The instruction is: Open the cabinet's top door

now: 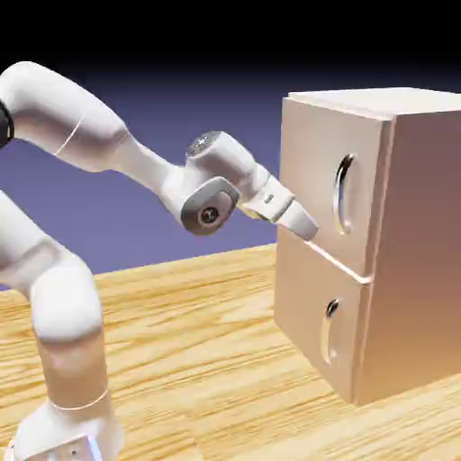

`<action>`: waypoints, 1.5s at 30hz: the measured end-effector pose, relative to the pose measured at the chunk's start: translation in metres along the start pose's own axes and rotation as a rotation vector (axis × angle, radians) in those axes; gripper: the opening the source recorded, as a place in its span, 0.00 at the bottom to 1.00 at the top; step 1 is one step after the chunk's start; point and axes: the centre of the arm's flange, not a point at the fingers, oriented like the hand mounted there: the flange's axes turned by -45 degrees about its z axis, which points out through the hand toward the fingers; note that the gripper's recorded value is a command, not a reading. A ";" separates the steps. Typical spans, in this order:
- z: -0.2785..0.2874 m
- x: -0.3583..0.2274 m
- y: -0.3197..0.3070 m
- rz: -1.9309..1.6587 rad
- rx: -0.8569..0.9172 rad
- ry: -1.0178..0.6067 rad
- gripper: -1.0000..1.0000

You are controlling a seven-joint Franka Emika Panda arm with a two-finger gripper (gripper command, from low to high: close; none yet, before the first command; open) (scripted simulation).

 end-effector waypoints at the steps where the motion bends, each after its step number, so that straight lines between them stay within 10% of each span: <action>1: -0.003 0.002 -0.002 -0.053 0.000 0.007 0.50; 45: -0.073 0.003 0.020 -2.137 -0.569 0.181 0.50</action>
